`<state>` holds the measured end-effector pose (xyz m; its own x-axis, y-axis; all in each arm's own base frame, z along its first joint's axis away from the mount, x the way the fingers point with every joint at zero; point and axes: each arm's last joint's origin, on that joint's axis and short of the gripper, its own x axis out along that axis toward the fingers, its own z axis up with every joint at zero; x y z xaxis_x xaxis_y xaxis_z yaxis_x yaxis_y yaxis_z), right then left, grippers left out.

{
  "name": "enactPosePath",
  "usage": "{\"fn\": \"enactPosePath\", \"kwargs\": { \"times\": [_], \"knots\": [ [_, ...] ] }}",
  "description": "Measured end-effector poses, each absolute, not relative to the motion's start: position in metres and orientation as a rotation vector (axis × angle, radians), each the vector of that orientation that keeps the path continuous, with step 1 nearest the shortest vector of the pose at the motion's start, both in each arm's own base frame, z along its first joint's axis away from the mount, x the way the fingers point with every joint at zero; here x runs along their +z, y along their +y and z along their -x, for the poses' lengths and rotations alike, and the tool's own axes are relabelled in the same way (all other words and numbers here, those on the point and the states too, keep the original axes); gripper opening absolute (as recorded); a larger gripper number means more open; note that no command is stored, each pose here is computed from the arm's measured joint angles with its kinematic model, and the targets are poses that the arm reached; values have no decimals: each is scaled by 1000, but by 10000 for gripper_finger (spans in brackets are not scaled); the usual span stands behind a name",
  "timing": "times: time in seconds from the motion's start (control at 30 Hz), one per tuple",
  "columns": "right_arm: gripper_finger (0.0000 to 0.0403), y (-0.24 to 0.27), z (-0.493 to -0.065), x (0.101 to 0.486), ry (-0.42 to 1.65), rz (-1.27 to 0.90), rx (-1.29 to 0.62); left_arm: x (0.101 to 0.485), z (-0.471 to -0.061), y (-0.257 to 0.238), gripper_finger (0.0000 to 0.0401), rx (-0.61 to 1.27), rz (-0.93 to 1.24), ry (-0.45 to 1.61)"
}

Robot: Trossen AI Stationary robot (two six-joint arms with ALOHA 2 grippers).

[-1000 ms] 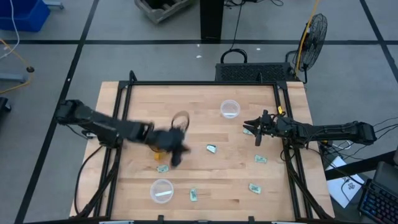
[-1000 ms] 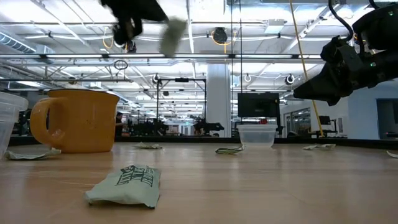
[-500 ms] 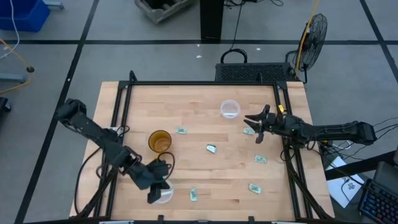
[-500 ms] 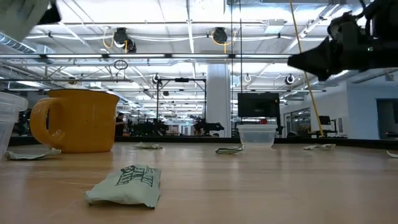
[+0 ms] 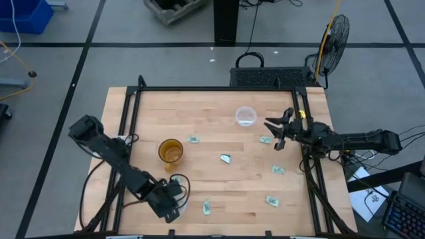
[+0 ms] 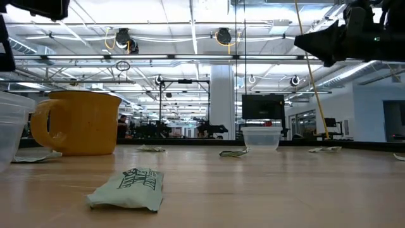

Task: Pick and place items into bin
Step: Put the green stevia packet into the bottom transparent bin, then put the green stevia packet into the top transparent bin

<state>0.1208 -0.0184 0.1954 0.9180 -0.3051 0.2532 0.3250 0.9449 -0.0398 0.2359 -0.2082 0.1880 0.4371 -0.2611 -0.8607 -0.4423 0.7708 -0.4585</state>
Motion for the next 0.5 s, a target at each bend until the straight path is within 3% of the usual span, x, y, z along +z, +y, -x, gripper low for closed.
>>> {"fn": "enactPosePath", "kwargs": {
  "times": [0.27, 0.5],
  "knots": [
    [89, -18, -121, 193, -227, 65, -320, 188, -241, -202, 58, 193, 803, 1141],
    [89, -19, -124, 180, -86, 65, -312, 204, -253, -181, 76, 84, 769, 1117]
  ]
}}
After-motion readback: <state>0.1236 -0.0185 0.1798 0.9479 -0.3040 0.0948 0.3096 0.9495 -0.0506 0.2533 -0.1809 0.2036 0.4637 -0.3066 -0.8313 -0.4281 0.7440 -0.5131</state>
